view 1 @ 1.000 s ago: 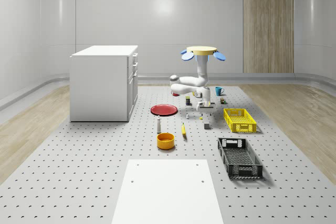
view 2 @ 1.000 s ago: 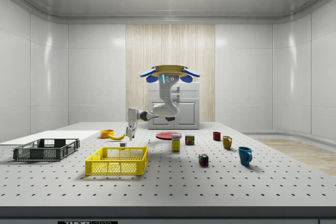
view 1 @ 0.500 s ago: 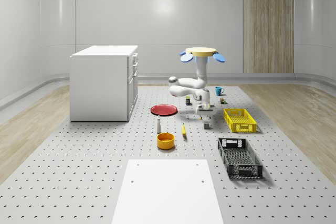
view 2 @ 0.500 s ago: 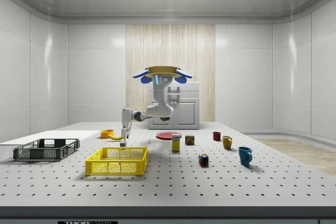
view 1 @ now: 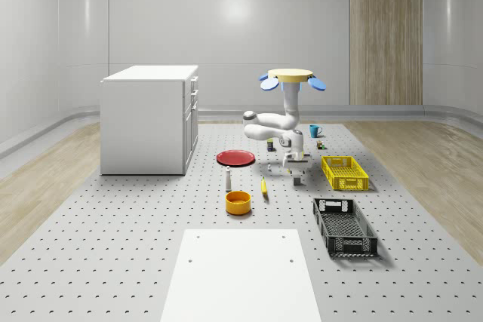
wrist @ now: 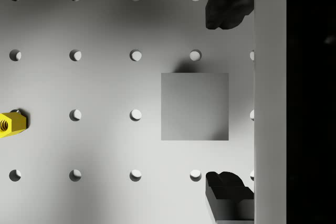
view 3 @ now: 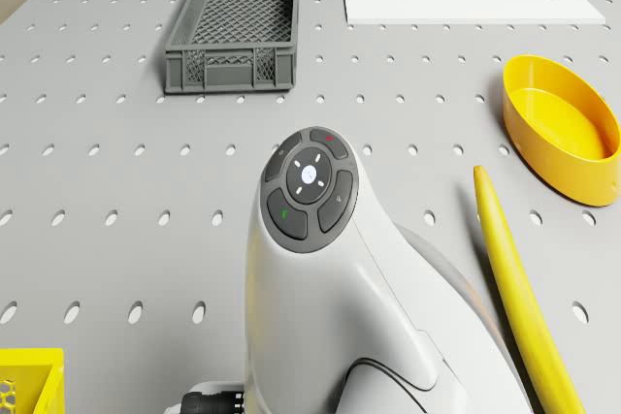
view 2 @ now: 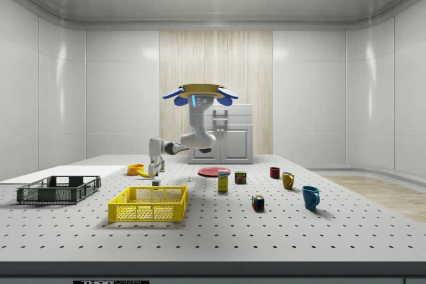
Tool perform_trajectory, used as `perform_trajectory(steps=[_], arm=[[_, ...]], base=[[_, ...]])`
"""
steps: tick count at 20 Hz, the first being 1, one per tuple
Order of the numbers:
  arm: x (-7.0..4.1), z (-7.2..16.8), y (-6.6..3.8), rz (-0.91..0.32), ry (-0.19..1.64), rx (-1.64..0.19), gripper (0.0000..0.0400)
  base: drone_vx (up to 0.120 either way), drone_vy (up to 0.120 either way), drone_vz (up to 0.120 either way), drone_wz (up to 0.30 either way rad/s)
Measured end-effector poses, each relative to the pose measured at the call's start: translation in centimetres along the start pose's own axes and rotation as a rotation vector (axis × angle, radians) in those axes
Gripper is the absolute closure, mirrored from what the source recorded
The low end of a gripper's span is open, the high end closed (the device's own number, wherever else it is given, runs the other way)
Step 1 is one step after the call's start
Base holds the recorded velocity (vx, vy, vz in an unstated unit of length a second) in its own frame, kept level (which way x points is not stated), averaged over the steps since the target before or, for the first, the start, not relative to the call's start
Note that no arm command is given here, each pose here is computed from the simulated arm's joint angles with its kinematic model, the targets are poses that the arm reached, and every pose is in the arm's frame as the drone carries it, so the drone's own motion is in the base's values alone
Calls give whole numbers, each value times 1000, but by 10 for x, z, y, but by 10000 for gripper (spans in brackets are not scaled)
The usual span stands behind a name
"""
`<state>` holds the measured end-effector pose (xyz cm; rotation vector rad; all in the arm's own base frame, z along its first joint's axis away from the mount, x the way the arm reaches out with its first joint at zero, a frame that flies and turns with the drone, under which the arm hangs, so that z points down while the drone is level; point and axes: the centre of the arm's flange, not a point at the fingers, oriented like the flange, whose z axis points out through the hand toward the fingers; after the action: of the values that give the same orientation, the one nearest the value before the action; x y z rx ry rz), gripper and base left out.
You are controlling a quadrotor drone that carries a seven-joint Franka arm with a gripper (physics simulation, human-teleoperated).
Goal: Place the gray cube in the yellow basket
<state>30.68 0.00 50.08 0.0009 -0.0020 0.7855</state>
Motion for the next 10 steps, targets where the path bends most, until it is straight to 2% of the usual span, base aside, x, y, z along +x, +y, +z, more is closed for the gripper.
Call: perform_trajectory(steps=[10], arm=[[-7, 26, 7, 0, 0, 0, 0]], base=[[0, 0, 0, 0]])
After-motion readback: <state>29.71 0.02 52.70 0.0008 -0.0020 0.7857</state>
